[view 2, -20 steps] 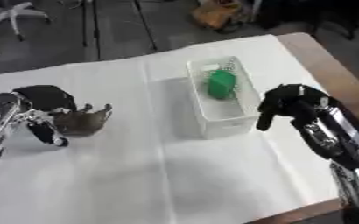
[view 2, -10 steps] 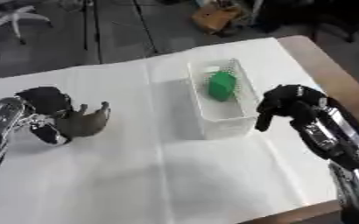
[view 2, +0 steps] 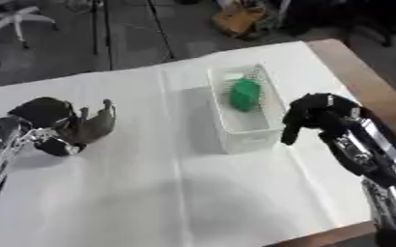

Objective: Pick up objects on the table and place them in the box.

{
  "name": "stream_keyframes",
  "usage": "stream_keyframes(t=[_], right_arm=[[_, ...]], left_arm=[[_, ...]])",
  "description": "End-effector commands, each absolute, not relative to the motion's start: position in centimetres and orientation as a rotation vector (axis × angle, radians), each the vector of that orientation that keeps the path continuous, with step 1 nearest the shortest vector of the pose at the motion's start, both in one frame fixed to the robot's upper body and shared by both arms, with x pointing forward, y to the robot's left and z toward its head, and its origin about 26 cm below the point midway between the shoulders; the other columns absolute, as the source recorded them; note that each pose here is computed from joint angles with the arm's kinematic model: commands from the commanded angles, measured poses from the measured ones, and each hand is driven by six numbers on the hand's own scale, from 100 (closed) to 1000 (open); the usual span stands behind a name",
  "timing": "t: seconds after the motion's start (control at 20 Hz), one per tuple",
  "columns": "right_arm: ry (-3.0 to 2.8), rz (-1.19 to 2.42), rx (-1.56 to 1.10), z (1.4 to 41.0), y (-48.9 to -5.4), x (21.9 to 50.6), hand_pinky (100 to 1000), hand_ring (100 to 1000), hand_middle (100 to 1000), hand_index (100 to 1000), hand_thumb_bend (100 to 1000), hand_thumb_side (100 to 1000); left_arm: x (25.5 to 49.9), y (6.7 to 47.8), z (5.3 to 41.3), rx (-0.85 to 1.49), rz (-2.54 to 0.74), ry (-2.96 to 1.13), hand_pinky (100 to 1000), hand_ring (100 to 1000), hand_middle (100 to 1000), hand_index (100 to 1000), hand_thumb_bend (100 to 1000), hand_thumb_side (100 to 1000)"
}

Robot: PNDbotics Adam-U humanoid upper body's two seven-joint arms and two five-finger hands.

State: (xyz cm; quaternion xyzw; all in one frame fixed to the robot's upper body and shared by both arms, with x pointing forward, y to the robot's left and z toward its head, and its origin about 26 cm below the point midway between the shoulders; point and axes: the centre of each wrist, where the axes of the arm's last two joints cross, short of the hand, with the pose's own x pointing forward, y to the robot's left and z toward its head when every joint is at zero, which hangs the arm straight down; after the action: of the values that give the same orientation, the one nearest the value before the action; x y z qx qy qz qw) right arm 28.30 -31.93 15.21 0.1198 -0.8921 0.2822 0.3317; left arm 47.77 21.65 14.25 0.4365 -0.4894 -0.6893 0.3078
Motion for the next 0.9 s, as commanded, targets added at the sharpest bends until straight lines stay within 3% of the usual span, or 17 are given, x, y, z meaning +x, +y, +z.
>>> stream_keyframes(t=[0.05, 0.15, 0.4, 0.9], right_arm=[[-2.356, 0.758, 0.310, 16.1, -32.0, 28.2, 505, 485, 610, 798, 100, 697], [-2.355, 0.756, 0.315, 16.0, -32.0, 28.2, 506, 486, 611, 798, 100, 696], [-2.354, 0.758, 0.321, 16.0, -32.0, 28.1, 507, 486, 611, 799, 100, 694], [-2.350, 0.785, 0.356, 16.2, -31.6, 28.3, 508, 487, 612, 800, 100, 696]], left_arm=[[48.1, 21.9, 16.5, 1.167, -1.754, -1.367, 796, 418, 101, 195, 100, 344], [48.2, 21.1, 17.8, 1.158, -1.707, -1.443, 724, 428, 105, 198, 100, 338], [48.0, 19.5, 20.2, 1.132, -1.581, -1.642, 669, 438, 121, 208, 119, 325], [47.6, 15.2, 22.1, 0.966, -1.432, -1.883, 654, 454, 150, 235, 175, 349]])
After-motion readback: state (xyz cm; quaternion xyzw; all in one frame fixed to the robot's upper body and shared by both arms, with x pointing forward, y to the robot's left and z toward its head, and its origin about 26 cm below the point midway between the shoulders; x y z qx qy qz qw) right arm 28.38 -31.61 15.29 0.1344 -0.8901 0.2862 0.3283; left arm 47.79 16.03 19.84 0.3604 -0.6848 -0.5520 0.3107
